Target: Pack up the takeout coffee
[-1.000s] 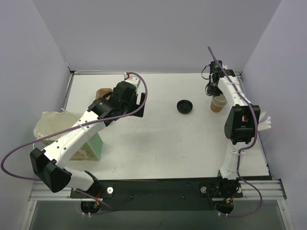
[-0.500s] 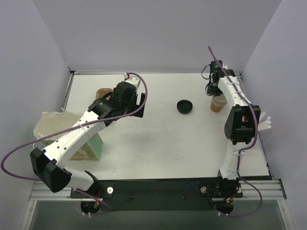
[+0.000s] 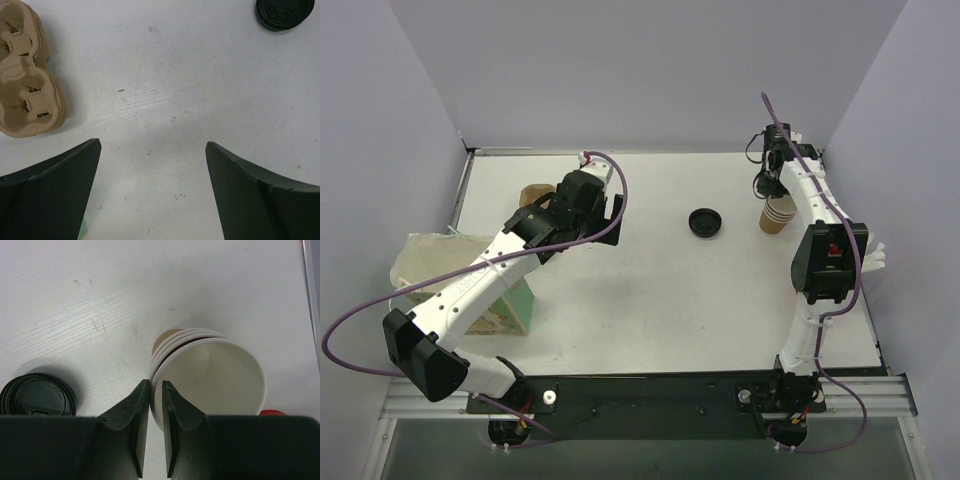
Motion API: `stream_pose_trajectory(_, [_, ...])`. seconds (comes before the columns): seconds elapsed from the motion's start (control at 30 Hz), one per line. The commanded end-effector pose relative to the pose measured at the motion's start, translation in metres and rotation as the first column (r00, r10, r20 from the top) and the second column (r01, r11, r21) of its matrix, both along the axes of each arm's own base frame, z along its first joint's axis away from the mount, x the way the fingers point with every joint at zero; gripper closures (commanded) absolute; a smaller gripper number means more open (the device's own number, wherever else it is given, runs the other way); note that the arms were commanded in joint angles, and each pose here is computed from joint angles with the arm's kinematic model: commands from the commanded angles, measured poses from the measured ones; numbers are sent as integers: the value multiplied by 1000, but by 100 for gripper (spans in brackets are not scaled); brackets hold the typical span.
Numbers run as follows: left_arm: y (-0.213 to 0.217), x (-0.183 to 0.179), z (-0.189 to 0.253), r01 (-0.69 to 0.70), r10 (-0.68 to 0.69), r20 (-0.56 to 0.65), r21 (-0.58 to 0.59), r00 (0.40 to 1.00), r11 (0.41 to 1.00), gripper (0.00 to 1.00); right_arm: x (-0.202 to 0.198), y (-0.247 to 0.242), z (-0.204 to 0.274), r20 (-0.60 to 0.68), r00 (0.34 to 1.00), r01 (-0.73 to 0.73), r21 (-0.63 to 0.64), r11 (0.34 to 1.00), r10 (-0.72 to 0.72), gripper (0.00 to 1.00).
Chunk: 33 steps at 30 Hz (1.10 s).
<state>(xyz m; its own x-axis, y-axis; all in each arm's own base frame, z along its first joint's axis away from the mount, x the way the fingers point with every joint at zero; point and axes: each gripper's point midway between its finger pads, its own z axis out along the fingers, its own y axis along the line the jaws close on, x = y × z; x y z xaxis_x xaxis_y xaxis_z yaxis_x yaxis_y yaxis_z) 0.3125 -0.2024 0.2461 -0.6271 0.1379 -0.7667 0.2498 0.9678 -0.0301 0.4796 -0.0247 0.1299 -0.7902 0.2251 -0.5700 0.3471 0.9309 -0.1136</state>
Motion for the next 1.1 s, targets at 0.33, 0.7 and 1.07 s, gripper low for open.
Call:
stream_pose_trajectory(0.33, [-2,3,8,4,-4,15,-13,1000,1000,3,-5,-6,28,56,998,27,-2,1000,-26,94])
stream_pose_trajectory(0.7, [-3,4,8,6,-6,13,-14,1000,1000,3,-10,-12,42,64,997,35,-42,999,-32,100])
stream_pose_trajectory(1.07, [-6,5,8,12,-12,11,-21,1000,1000,3,-13,-15,68,59,998,12,-110,994,-5,100])
